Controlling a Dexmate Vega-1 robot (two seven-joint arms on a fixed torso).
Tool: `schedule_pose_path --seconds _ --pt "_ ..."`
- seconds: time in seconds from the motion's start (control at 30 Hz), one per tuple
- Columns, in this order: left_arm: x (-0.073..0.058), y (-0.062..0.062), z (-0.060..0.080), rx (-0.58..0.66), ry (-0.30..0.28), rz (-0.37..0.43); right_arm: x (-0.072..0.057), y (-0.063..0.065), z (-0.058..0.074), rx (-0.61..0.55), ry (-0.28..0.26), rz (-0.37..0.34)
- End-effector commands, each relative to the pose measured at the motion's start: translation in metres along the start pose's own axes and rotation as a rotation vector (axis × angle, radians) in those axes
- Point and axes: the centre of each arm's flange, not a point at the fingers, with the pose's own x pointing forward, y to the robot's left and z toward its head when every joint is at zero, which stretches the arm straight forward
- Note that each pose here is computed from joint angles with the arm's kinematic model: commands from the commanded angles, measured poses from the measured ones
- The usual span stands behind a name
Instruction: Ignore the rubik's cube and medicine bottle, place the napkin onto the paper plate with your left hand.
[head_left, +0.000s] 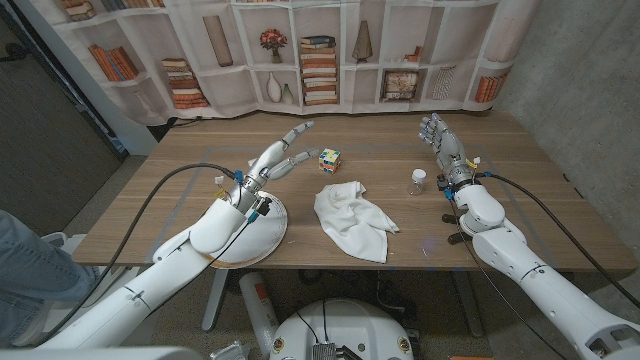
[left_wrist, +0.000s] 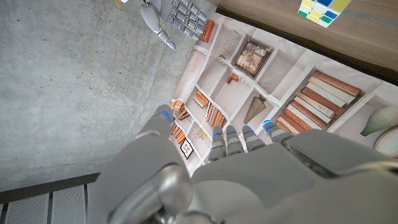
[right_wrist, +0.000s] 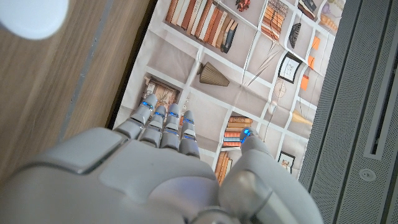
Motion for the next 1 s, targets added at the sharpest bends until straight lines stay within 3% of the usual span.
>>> schedule_pose_path --seconds 0.03,0.63,1.0 --pt "-0.003 -0.002 0.004 0.051 0.001 -0.016 0.0 0.0 0.002 -0.005 -0.001 0.001" --pt "0.0 -0.012 0.011 0.121 -0.008 -0.045 0.001 0.0 -0.001 0.001 0.002 -0.001" --pt "0.002 -0.016 0.009 0.128 0.006 -0.063 -0.003 -0.002 -0.002 0.011 -0.037 -0.124"
